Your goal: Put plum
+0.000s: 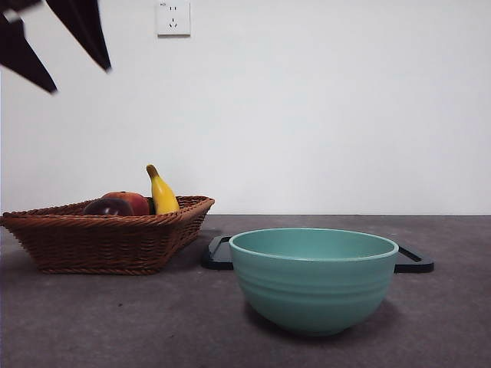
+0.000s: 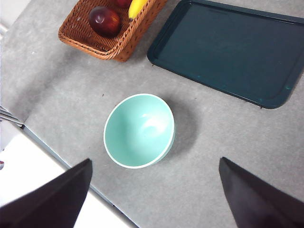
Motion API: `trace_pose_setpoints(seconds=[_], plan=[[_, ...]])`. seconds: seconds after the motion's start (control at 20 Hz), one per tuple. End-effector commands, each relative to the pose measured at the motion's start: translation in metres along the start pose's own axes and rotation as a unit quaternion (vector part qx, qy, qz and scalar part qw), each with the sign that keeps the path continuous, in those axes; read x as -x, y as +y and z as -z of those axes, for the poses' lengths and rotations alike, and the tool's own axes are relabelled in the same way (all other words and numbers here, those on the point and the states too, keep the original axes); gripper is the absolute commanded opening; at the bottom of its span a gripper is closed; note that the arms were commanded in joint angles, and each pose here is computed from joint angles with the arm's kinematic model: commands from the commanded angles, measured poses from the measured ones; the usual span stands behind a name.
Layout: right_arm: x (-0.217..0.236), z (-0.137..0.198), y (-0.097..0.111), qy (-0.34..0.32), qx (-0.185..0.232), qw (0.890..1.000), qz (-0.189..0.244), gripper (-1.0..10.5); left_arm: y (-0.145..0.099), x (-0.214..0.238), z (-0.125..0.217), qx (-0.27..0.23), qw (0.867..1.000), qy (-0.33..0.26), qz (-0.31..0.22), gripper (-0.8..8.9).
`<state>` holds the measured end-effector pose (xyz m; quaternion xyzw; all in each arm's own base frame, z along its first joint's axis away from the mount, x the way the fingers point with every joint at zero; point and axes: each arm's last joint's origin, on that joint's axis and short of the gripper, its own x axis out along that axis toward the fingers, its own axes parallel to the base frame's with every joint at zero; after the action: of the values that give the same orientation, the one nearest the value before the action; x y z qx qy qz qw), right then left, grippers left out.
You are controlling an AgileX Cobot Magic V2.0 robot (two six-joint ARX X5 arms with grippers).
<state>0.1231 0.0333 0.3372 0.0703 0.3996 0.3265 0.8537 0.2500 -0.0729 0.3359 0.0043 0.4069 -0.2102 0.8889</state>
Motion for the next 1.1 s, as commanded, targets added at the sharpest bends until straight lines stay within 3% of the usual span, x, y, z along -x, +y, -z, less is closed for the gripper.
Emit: trace_pose_setpoints(seconds=[0.05, 0.65, 1.1], plan=[[0.003, -0.004, 0.002, -0.009, 0.002, 1.0, -0.001, 4.3, 0.002, -0.025, -0.01, -0.006, 1.0, 0.013, 0.001, 4.36], [0.003, -0.004, 0.002, -0.009, 0.002, 1.0, -0.002, 4.3, 0.022, -0.138, 0.0, -0.03, 0.993, 0.108, -0.031, 4.36], [0.003, -0.004, 0.002, -0.009, 0.002, 1.0, -0.002, 4.3, 0.028, -0.167, 0.012, -0.025, 0.988, 0.146, -0.031, 4.28]])
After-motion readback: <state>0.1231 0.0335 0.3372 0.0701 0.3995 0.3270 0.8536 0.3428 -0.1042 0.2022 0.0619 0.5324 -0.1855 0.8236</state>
